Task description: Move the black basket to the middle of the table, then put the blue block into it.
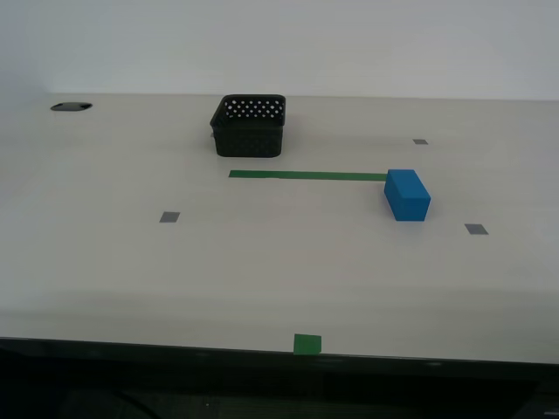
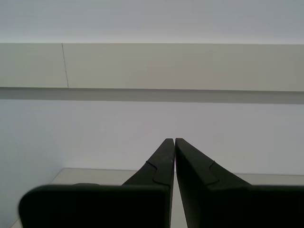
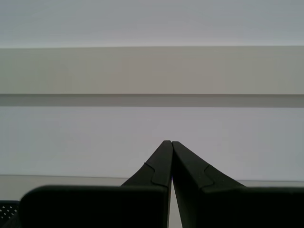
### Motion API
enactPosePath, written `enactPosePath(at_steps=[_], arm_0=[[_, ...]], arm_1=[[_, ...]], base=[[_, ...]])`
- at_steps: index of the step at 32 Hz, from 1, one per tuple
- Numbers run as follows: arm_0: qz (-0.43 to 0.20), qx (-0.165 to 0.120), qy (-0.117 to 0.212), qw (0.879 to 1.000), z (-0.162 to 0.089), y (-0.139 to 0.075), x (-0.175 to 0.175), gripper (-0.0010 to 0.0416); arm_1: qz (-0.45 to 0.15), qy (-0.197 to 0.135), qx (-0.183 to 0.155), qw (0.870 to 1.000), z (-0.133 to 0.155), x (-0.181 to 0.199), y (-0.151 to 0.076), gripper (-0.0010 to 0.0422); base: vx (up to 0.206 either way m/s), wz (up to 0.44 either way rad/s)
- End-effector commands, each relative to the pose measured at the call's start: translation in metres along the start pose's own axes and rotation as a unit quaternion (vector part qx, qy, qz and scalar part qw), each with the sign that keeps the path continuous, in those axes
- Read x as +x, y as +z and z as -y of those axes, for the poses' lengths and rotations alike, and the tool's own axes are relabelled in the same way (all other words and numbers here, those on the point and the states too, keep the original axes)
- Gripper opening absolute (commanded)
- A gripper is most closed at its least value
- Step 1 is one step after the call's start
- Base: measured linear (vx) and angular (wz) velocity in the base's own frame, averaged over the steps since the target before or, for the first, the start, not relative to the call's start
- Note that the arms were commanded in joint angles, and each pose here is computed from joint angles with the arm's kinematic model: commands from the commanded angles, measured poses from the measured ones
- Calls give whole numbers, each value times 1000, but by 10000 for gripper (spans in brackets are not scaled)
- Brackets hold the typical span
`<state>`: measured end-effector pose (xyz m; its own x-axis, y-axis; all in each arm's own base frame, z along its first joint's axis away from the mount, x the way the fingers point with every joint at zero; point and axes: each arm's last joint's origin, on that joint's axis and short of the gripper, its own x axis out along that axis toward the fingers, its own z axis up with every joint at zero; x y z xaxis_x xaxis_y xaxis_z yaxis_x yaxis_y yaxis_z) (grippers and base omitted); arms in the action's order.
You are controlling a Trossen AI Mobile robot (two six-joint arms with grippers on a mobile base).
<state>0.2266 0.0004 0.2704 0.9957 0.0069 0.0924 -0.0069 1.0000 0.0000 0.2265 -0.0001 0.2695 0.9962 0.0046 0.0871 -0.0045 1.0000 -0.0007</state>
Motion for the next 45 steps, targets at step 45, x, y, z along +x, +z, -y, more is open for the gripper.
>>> enactPosePath(at_steps=[45], arm_0=[[2, 1, 0, 1000, 0, 1, 0, 1]], arm_1=[[5, 1, 1, 1000, 0, 0, 1, 0]], base=[[0, 0]])
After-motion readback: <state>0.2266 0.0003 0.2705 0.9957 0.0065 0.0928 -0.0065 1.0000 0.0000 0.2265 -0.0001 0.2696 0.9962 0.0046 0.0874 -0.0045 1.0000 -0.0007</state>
